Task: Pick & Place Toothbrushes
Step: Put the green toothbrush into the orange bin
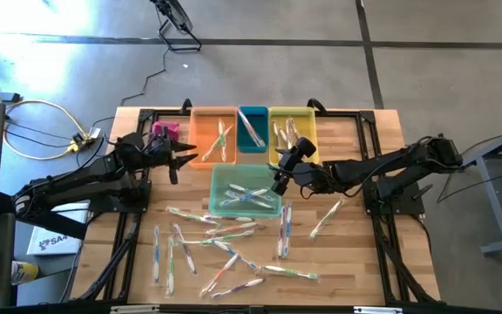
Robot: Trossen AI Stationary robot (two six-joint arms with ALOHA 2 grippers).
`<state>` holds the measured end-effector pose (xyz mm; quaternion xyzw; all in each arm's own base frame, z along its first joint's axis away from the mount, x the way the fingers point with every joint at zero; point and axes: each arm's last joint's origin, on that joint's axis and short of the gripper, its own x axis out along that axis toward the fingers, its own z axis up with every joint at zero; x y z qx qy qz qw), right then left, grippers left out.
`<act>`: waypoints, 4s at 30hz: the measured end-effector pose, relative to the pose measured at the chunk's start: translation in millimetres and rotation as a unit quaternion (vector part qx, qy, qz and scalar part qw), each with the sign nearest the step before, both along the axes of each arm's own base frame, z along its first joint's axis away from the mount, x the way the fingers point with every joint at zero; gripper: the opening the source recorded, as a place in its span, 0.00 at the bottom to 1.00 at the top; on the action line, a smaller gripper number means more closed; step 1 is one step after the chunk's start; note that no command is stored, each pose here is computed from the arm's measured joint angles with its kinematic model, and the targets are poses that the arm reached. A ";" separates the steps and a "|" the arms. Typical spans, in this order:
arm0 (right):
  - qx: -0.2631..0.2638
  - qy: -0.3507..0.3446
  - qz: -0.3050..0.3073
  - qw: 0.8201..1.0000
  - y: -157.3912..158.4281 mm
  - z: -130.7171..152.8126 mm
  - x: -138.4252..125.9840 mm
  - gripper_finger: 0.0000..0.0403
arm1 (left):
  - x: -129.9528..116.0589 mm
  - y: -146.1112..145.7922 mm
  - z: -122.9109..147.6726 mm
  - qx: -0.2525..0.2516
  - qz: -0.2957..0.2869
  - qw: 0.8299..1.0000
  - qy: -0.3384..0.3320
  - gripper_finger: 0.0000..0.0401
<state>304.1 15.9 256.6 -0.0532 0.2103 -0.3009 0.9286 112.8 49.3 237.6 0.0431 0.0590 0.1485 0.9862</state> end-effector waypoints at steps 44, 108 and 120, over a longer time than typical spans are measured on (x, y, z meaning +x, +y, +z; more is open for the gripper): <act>0.049 -0.037 -0.023 0.998 2.3 15.1 3.2 0.58 | 0.6 -1.6 1.8 0.030 -0.033 0.999 -0.001 0.31; 0.575 0.180 -0.524 0.602 16.5 -125.5 -117.6 0.53 | 0.5 -1.5 2.3 0.030 -0.031 0.999 -0.002 0.31; 0.568 0.174 -0.499 0.631 15.6 -126.3 -114.8 0.24 | 0.5 -1.6 2.3 0.030 -0.032 0.999 -0.002 0.31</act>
